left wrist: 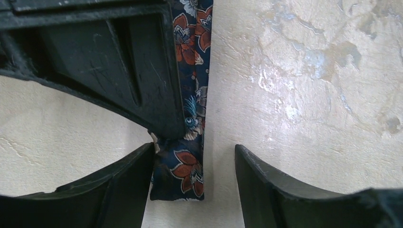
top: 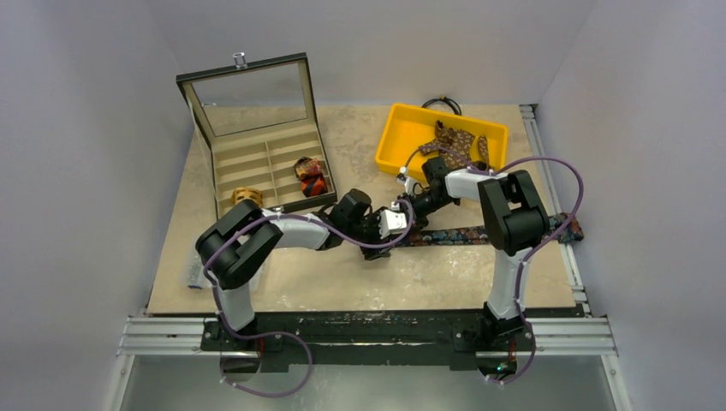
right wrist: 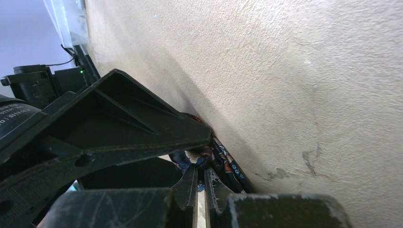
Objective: Roll the ties
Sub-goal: Roll the tie at the center of the board.
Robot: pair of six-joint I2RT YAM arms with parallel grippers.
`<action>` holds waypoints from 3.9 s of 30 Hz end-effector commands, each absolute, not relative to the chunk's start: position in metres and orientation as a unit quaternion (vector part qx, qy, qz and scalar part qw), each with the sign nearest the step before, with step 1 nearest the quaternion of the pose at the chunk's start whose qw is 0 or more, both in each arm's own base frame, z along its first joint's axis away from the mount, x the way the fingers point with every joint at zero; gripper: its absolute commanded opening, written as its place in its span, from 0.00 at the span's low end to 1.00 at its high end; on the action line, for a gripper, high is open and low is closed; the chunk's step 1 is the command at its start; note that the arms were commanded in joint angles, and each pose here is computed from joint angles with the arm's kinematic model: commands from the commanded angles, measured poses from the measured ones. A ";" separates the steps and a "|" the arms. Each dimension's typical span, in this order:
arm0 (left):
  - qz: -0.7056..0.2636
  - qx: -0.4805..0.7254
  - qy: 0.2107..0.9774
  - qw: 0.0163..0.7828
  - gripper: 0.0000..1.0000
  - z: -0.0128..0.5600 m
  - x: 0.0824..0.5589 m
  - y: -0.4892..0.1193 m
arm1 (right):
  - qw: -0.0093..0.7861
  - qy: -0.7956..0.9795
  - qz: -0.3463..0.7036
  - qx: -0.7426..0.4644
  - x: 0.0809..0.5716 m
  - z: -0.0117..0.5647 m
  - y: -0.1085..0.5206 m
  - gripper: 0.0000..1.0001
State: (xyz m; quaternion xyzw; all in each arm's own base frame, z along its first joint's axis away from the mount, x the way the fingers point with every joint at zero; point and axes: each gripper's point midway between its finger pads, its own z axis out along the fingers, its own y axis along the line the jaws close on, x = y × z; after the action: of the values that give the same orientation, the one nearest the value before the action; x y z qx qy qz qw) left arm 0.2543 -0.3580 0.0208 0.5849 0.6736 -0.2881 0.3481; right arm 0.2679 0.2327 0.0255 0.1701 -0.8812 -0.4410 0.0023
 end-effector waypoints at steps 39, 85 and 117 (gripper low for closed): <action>-0.272 0.608 0.671 0.326 0.41 -0.003 0.258 -0.350 | -0.029 -0.905 -0.371 0.204 0.276 0.007 0.205 0.00; -0.333 0.557 0.665 0.369 0.38 0.021 0.272 -0.402 | -0.038 -0.915 -0.352 0.192 0.278 -0.017 0.203 0.00; -0.259 0.568 0.752 0.213 0.20 -0.021 0.246 -0.335 | -0.080 -0.873 -0.454 0.161 0.281 0.077 0.213 0.44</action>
State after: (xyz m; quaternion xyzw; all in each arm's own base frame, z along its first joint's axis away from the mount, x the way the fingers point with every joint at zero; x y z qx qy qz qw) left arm 0.2673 -0.3692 0.0216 0.5804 0.6943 -0.2865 0.3147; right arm 0.2883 0.1918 0.0681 0.1667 -0.8890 -0.4182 -0.0833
